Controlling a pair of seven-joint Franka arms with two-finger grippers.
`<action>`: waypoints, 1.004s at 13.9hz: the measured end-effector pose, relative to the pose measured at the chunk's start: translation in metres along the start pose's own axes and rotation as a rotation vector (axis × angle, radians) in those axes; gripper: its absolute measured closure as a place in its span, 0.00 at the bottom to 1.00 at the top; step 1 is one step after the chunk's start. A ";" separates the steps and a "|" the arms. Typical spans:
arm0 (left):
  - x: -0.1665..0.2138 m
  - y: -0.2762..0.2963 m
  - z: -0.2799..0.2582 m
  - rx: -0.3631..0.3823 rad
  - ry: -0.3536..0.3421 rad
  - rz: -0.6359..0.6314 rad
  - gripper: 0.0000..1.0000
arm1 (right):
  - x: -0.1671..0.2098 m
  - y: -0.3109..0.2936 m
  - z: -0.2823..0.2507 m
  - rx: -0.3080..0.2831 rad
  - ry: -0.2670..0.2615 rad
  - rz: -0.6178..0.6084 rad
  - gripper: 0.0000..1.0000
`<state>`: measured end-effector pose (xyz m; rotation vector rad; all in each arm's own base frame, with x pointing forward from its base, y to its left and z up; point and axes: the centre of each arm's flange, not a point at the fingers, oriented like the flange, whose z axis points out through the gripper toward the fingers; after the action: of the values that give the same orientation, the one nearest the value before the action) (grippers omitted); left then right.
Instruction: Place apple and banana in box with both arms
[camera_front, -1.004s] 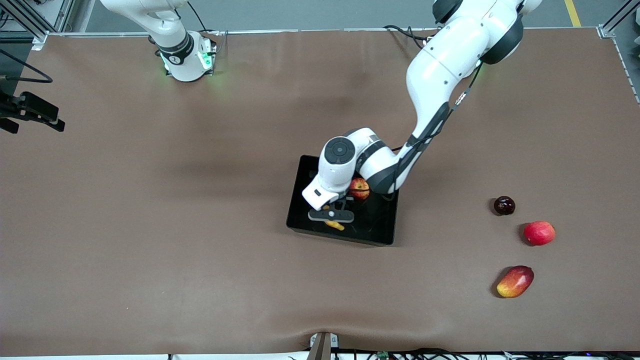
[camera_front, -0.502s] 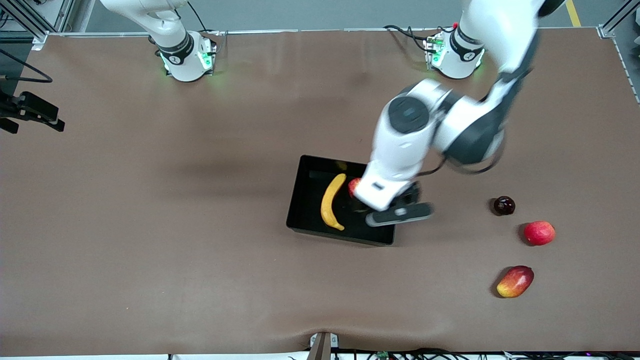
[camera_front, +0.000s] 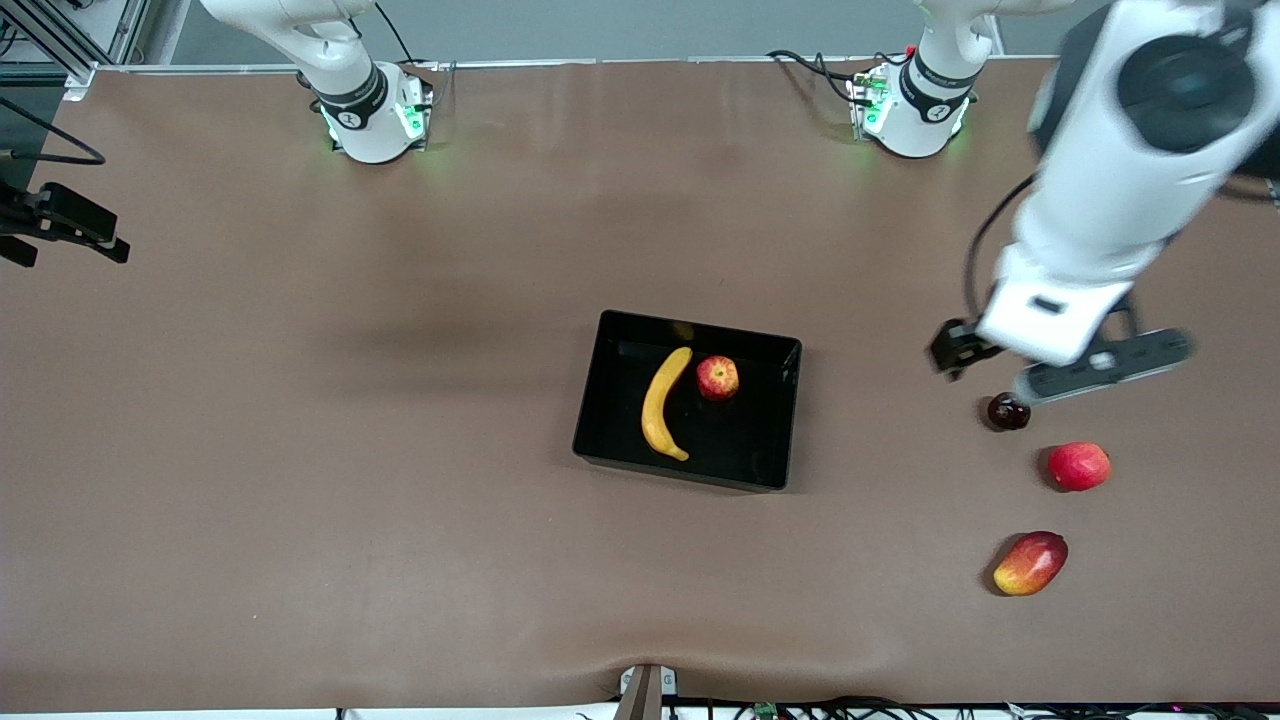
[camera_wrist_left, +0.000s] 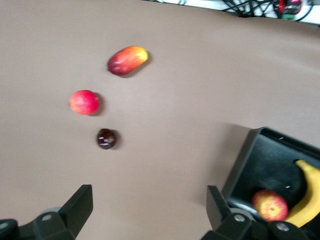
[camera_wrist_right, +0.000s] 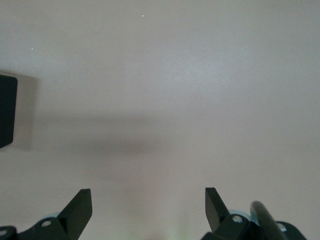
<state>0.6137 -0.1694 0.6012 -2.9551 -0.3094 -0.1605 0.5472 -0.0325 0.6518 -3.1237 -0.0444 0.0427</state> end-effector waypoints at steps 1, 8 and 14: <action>0.001 -0.022 -0.008 -0.009 -0.019 0.001 0.00 | 0.000 0.000 0.000 0.000 0.000 0.000 0.00; -0.005 -0.143 -0.036 -0.108 -0.094 0.076 0.00 | 0.000 0.001 0.000 0.000 0.000 0.001 0.00; -0.043 -0.150 -0.025 -0.078 -0.092 0.137 0.00 | 0.000 0.001 0.000 0.000 0.000 0.002 0.00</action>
<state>0.5373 -0.0375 0.6432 -3.0532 -0.1145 -0.0190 0.5471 -0.0334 0.6518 -3.1238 -0.0420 0.0426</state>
